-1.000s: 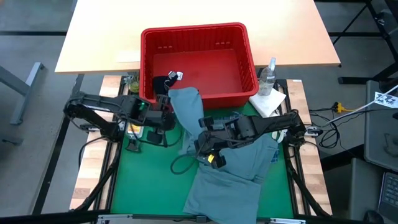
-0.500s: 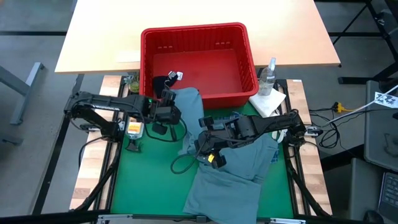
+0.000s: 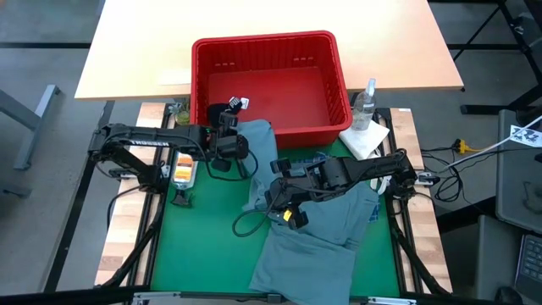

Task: Fold Laundry from Bin
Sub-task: Fold the blue pants on top of the blue shirt

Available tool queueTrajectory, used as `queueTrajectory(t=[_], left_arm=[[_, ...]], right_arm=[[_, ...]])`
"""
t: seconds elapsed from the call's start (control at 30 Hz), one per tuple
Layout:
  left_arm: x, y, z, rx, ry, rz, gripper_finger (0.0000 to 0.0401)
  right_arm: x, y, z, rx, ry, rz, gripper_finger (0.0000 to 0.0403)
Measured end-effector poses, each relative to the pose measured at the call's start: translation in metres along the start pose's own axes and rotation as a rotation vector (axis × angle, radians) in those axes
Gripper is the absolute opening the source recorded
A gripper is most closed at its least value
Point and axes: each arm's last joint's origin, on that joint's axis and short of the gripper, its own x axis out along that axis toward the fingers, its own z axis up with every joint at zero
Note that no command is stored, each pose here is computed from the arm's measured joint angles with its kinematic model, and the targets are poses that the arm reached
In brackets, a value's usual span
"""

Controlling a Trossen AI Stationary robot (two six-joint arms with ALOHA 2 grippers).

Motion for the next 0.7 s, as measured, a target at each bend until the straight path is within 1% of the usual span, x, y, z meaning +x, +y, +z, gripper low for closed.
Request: queueTrajectory(t=[0.07, 0.1, 0.27, 0.47, 0.53, 0.6, 0.63, 0.7], left_arm=[[-0.003, -0.002, 0.001, 0.003, 0.002, 0.012, 0.0023], [-0.005, -0.004, 0.001, 0.005, 0.003, 0.009, 0.0012], [-0.026, -0.009, 0.002, 0.033, -0.004, -0.005, 0.0004], [-0.074, -0.007, -0.005, -0.007, -0.016, -0.062, 0.0002], [-0.093, -0.003, -0.01, -0.039, -0.026, -0.115, 0.0002], [-0.111, 0.0, -0.013, -0.093, -0.062, -0.192, 0.0002], [-0.119, 0.001, -0.013, -0.127, -0.102, -0.243, 0.0002], [-0.136, 0.004, -0.017, -0.17, -0.177, -0.379, 0.0001]], right_arm=[[0.0, 0.0, 0.0, 0.0, 0.0, 0.0, 0.0008], [0.0, 0.0, 0.0, 0.0, 0.0, 0.0, 0.0008], [0.0, 0.0, 0.0, -0.007, 0.001, -0.004, 0.0008], [-0.002, -0.001, 0.001, -0.026, -0.007, -0.011, 0.0009], [-0.004, -0.002, 0.002, -0.045, -0.023, -0.015, 0.0009], [-0.006, -0.003, 0.004, -0.057, -0.045, -0.02, 0.0009], [-0.007, -0.003, 0.004, -0.065, -0.05, -0.021, 0.0009], [-0.009, -0.004, 0.005, -0.083, -0.069, -0.026, 0.0009]])
